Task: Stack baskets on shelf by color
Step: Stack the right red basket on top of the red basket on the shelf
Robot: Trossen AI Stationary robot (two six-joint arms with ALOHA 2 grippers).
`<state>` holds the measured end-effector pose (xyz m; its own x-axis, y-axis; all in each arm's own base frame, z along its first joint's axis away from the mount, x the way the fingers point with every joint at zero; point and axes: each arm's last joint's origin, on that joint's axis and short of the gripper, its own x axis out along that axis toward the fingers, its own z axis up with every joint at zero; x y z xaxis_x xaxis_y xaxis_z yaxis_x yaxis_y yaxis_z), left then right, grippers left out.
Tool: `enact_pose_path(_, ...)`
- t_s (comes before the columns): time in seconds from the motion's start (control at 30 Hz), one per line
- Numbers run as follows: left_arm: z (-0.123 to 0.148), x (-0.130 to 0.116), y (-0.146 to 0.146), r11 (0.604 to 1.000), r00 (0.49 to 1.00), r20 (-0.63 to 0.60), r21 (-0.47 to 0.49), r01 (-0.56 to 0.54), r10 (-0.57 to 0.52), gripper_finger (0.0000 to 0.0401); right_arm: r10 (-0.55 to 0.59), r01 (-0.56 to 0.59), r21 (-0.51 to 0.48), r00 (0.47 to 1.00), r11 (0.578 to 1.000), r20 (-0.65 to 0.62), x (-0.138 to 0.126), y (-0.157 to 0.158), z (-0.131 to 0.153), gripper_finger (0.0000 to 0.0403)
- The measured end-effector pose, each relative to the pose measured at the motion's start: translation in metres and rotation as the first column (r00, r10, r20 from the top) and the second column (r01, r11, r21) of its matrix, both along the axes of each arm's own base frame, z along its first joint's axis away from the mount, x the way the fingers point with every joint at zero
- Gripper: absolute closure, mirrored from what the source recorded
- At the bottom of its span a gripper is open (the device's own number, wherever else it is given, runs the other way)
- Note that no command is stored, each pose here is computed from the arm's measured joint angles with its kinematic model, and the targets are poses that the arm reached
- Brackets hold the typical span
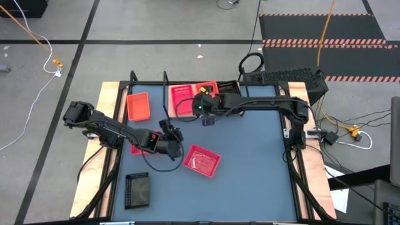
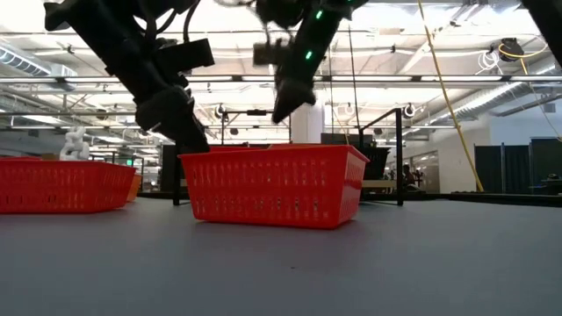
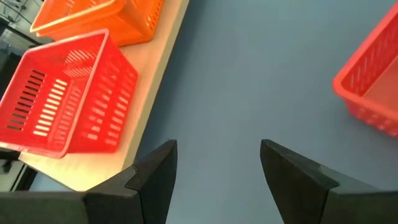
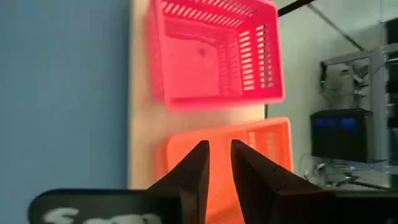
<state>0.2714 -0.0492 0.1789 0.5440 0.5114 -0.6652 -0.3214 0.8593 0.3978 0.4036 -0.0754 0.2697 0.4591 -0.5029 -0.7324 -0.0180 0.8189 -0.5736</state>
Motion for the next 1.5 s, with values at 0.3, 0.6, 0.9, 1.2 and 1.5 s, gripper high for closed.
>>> enact_pose_path(0.3,0.007,-0.014,0.001,0.996,0.997,-0.009,-0.044,-0.079,0.078,0.0169,-0.021,0.005,0.430,0.999,0.903,0.032,-0.053,0.030,-0.006,0.0345)
enact_pose_path(0.6,0.024,-0.014,-0.012,0.999,0.995,0.092,-0.039,0.034,-0.030,0.0169,0.342,-0.380,0.518,0.924,0.766,0.172,-0.109,0.091,-0.060,0.0325)
enact_pose_path(0.9,0.033,-0.003,-0.016,0.990,0.978,0.158,0.032,0.134,-0.138,0.0169,0.453,-0.461,0.472,0.881,0.752,0.138,-0.108,0.133,-0.085,0.0229)
enact_pose_path(1.2,0.033,-0.003,-0.014,0.990,0.979,0.150,0.038,0.133,-0.137,0.0169,0.497,-0.507,0.440,0.855,0.741,0.148,-0.090,0.146,-0.110,0.0242)
enact_pose_path(1.5,0.031,-0.010,-0.010,0.999,0.986,0.165,-0.039,0.028,-0.022,0.0169,0.560,-0.608,0.444,0.790,0.658,0.250,-0.076,0.152,-0.080,0.0391)
